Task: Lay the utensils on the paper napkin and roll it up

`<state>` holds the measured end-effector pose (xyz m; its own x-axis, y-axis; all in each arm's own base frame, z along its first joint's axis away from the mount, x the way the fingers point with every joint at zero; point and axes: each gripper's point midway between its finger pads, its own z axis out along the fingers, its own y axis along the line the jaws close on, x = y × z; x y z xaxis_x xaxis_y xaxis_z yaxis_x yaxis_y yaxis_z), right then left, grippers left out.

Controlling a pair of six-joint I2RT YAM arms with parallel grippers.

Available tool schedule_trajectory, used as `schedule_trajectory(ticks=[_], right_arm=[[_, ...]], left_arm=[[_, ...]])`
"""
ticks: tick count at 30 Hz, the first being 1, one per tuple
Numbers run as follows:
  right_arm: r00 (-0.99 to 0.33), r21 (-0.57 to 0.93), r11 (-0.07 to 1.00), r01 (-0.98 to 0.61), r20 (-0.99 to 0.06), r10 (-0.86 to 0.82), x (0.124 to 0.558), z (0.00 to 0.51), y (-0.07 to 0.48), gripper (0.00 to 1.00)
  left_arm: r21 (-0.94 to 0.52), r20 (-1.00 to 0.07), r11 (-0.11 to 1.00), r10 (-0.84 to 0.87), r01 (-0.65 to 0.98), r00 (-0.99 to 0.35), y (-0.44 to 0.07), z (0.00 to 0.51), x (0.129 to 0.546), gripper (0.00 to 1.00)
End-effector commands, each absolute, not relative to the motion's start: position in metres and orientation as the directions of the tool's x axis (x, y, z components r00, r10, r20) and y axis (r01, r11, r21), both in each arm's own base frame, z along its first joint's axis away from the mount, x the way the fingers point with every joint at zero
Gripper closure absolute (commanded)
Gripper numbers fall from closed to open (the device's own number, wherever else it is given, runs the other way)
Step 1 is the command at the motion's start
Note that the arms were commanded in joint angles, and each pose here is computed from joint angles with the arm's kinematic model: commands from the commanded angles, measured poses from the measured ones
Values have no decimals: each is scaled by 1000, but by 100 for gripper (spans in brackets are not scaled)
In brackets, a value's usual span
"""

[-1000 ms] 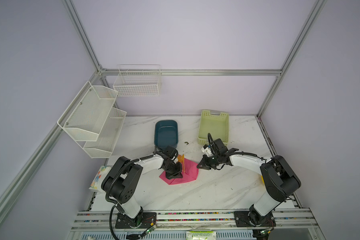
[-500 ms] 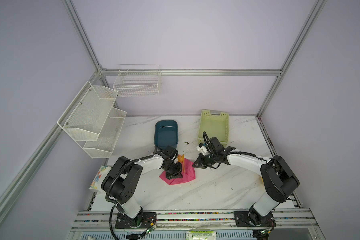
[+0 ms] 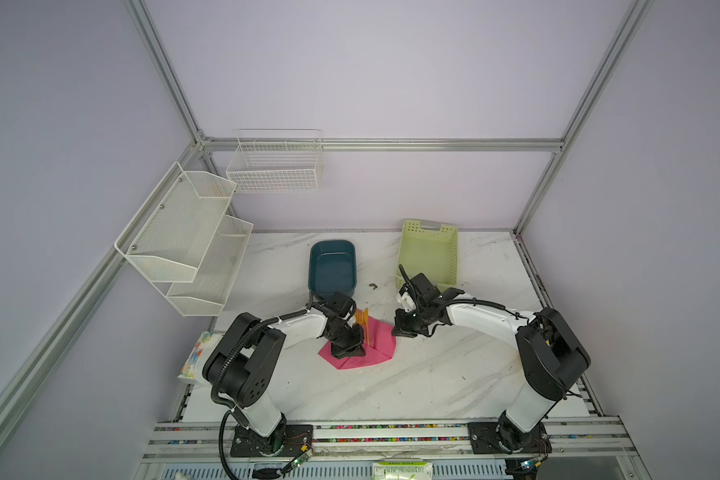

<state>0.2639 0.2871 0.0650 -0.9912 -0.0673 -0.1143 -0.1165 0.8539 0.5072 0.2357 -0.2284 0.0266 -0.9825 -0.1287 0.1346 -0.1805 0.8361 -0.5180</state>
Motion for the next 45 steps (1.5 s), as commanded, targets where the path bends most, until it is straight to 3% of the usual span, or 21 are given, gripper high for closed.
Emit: schedule_trajectory(ticks=[1,16,38,45], right_arm=[[-993,409,906,-107,-95,-74,262,51,270,100],[-992,347,930,-121,-67,-105,257,39,272,100],[-985,404,899,-169,-96,-142,251,75,312,100],[-986,292,943,-160,-88,-140,251,63,290,100]], left_arm=[[-543,75,829,-113,-136,-991,-237,45,254,100],[-544,73,828,-113,-134,-991,-237,46,254,100],[-545,73,827,-115,-136,-991,-237,47,255,100],[-546,71,827,-113,-133,-991,-238,48,255,100]])
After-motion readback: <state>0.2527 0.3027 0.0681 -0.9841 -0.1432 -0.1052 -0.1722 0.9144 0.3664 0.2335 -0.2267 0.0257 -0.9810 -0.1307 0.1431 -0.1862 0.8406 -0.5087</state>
